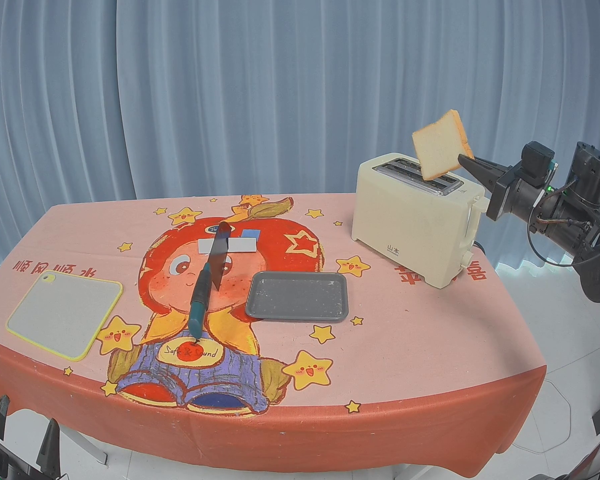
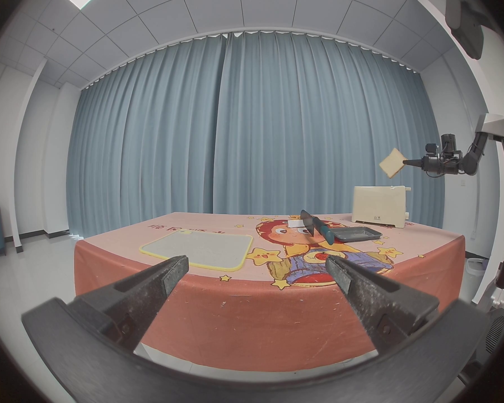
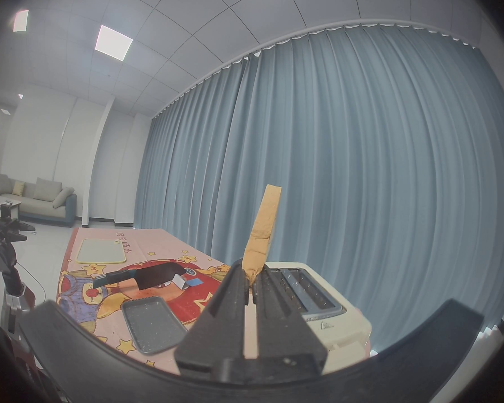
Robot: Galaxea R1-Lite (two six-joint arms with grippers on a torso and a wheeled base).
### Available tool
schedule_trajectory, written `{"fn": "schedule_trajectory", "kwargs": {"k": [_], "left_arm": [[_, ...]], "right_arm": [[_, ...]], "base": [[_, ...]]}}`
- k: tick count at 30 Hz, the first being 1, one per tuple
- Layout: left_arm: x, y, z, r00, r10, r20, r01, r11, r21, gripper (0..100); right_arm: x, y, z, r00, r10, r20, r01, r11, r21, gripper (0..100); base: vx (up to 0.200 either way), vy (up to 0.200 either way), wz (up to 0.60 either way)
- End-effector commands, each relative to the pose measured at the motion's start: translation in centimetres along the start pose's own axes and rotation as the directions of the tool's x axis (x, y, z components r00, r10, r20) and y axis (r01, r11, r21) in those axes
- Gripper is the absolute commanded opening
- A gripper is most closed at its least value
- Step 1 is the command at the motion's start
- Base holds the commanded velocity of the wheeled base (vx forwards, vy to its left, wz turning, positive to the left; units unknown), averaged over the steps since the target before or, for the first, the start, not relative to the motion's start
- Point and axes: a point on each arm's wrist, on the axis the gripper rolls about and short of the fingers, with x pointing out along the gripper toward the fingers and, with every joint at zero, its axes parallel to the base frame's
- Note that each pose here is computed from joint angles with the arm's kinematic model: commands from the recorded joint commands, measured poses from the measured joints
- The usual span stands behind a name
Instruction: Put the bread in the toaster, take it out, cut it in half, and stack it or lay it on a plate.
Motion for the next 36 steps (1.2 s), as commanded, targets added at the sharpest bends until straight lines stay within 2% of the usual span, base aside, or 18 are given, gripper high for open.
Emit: {"fn": "schedule_trajectory", "kwargs": {"k": [1, 6, 8, 12, 21, 26, 36], "left_arm": [[0.1, 0.0, -0.5, 1.000, 0.000, -0.019, 0.000, 1.000, 0.001, 100], [0.1, 0.0, -0.5, 1.000, 0.000, -0.019, 0.000, 1.000, 0.001, 100], [0.1, 0.0, -0.5, 1.000, 0.000, -0.019, 0.000, 1.000, 0.001, 100], [0.1, 0.0, -0.5, 1.000, 0.000, -0.019, 0.000, 1.000, -0.001, 100], [0.1, 0.0, -0.5, 1.000, 0.000, -0.019, 0.000, 1.000, 0.001, 100], [0.1, 0.0, -0.5, 1.000, 0.000, -0.019, 0.000, 1.000, 0.001, 100], [0.1, 0.0, -0.5, 1.000, 0.000, -0.019, 0.000, 1.000, -0.001, 100]], "right_arm": [[0.7, -1.0, -0.1, 1.000, -0.010, -0.002, 0.010, 1.000, -0.002, 0], [1.0, -1.9, 0.7, 0.999, -0.001, -0.036, 0.002, 1.000, 0.009, 0], [1.3, -2.4, 1.3, 1.000, 0.003, -0.031, -0.003, 1.000, -0.005, 0], [1.6, -2.6, 1.5, 0.998, 0.037, -0.049, -0.038, 0.999, -0.018, 0], [2.3, -3.3, 2.7, 0.994, 0.057, -0.089, -0.061, 0.997, -0.045, 0], [2.8, -4.5, 1.8, 0.989, 0.042, -0.141, -0.056, 0.994, -0.095, 0], [3.7, -5.4, 0.6, 0.986, 0.037, -0.160, -0.055, 0.993, -0.107, 0]], "base": [[0.000, 0.000, 0.00], [0.000, 0.000, 0.00], [0.000, 0.000, 0.00], [0.000, 0.000, 0.00], [0.000, 0.000, 0.00], [0.000, 0.000, 0.00], [0.000, 0.000, 0.00]]}}
